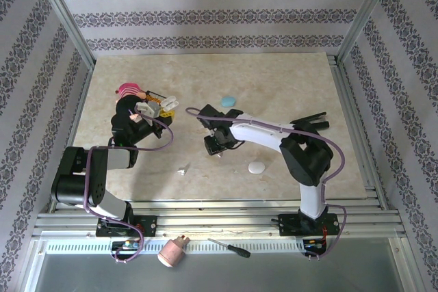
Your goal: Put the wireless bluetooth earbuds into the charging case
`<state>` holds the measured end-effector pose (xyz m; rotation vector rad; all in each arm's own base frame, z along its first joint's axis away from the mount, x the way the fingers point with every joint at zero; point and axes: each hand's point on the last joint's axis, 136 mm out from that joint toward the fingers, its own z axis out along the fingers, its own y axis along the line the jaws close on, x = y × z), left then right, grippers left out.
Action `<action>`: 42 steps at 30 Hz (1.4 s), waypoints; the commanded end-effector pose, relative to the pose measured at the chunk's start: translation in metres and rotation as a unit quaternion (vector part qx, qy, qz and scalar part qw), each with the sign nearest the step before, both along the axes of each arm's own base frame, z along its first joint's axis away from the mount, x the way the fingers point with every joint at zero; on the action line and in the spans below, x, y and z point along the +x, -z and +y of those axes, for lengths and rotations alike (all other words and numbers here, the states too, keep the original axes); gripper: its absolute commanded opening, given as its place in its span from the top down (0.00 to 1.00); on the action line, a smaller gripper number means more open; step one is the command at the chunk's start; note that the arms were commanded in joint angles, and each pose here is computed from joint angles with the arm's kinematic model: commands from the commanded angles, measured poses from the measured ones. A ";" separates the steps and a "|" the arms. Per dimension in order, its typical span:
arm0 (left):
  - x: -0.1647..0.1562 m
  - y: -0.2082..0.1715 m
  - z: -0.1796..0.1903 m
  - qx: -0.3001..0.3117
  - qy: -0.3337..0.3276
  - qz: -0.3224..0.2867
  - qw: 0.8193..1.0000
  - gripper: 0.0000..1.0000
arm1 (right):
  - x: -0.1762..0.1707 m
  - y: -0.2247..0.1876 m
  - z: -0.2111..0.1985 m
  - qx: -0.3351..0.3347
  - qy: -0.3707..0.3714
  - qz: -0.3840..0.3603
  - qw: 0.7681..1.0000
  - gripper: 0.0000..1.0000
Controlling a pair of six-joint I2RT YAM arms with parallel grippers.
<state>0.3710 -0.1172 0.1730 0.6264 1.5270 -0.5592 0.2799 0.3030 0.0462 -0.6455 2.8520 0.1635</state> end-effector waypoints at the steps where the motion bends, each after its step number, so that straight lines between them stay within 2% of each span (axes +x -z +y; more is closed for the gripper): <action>1: 0.001 -0.011 0.010 0.009 -0.020 -0.024 0.999 0.96 | 0.000 0.008 -0.020 -0.095 -0.017 -0.018 0.995 0.59; 10: 0.001 -0.011 0.010 0.009 -0.021 -0.024 0.999 0.96 | -0.011 0.018 -0.007 -0.128 -0.054 -0.014 0.990 0.62; 21: 0.001 -0.011 0.011 0.009 -0.021 -0.025 0.999 0.96 | -0.002 0.020 -0.010 -0.134 -0.051 -0.016 0.990 0.81; 25: 0.001 -0.011 0.011 0.009 -0.021 -0.025 0.999 0.96 | 0.002 0.016 -0.017 -0.120 -0.037 -0.013 0.992 0.84; 31: 0.001 -0.011 0.011 0.009 -0.021 -0.024 0.999 0.96 | 0.005 0.004 -0.017 -0.033 0.002 0.007 0.999 0.87; 36: 0.001 -0.011 0.010 0.008 -0.020 -0.024 0.999 0.96 | 0.004 0.003 -0.017 0.050 0.049 0.040 0.997 0.88; 39: 0.001 -0.010 0.010 0.008 -0.020 -0.022 1.000 0.96 | 0.006 0.004 -0.018 0.114 0.092 0.065 0.987 0.88; 42: 0.001 -0.010 0.010 0.008 -0.021 -0.023 0.999 0.96 | 0.008 0.008 -0.020 0.201 0.148 0.107 0.962 0.88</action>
